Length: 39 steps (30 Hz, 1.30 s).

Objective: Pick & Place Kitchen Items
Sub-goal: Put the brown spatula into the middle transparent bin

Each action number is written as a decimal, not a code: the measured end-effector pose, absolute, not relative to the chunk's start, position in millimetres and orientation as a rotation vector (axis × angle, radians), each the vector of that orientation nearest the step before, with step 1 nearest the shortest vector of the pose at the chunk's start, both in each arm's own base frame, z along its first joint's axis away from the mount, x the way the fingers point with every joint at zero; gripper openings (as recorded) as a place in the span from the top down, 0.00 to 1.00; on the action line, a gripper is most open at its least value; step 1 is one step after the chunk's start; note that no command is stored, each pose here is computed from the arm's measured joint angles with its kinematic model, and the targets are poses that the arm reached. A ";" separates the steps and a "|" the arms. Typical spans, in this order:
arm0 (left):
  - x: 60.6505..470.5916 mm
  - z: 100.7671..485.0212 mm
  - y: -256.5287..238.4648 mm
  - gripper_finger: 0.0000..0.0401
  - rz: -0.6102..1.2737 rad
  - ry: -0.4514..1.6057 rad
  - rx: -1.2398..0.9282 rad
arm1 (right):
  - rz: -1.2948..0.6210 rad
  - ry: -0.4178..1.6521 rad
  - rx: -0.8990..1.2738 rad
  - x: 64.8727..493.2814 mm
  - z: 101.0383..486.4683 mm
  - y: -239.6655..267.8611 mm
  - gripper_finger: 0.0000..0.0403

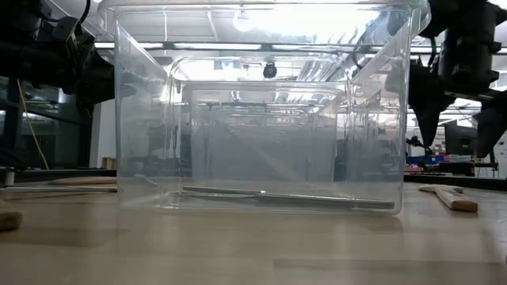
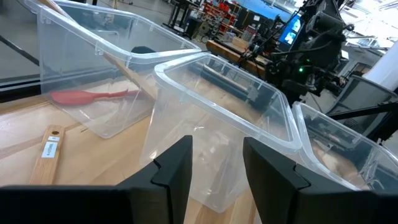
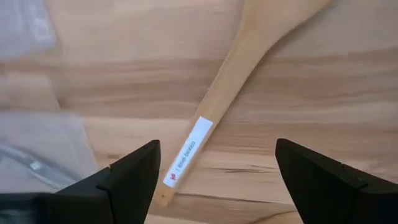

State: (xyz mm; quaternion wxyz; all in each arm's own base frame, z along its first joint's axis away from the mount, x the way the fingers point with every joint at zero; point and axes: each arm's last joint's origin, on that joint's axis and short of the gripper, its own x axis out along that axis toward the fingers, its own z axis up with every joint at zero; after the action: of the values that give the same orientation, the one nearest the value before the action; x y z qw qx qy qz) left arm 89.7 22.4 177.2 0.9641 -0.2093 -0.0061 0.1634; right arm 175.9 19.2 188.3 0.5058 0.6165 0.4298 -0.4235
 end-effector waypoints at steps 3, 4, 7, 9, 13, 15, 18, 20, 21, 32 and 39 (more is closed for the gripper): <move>89.7 177.2 22.4 0.64 0.331 -0.012 -0.424 | -1.095 0.983 1.526 176.2 187.1 24.5 0.23; 89.7 177.2 22.4 0.64 0.331 -0.013 -0.424 | -1.116 0.975 1.536 176.7 186.0 26.1 0.23; 89.7 177.2 22.4 0.64 0.331 -0.013 -0.424 | -1.183 0.970 1.553 179.1 180.2 29.3 0.23; 89.7 177.2 22.4 0.64 0.331 -0.012 -0.424 | -1.227 0.959 1.564 182.1 175.5 29.8 0.23; 89.7 177.2 22.4 0.64 0.331 -0.013 -0.424 | -1.276 0.889 1.585 192.2 166.3 29.4 0.23; 89.7 177.2 22.4 0.64 0.331 -0.013 -0.424 | -1.303 0.859 1.591 196.3 161.9 27.7 0.23; 89.7 177.2 22.4 0.64 0.331 -0.013 -0.424 | -1.351 0.857 1.587 199.2 155.5 24.0 0.23; 89.7 177.2 22.4 0.64 0.331 -0.012 -0.424 | -1.381 0.852 1.582 200.2 152.2 20.8 0.23; 89.7 177.2 22.4 0.64 0.331 -0.013 -0.424 | -1.395 0.845 1.583 200.9 151.0 18.7 0.23; 89.7 177.2 22.4 0.64 0.331 -0.013 -0.424 | -1.432 0.824 1.603 212.8 136.5 1.2 0.23; 89.7 177.2 22.4 0.64 0.331 -0.012 -0.424 | -1.428 0.888 1.585 214.3 131.3 2.1 0.32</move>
State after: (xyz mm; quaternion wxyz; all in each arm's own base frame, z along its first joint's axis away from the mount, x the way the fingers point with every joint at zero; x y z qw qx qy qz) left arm 89.7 22.4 177.2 0.9640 -0.2093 -0.0062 0.1637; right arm 214.3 2.1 131.3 0.4034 0.6277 0.3518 -0.5653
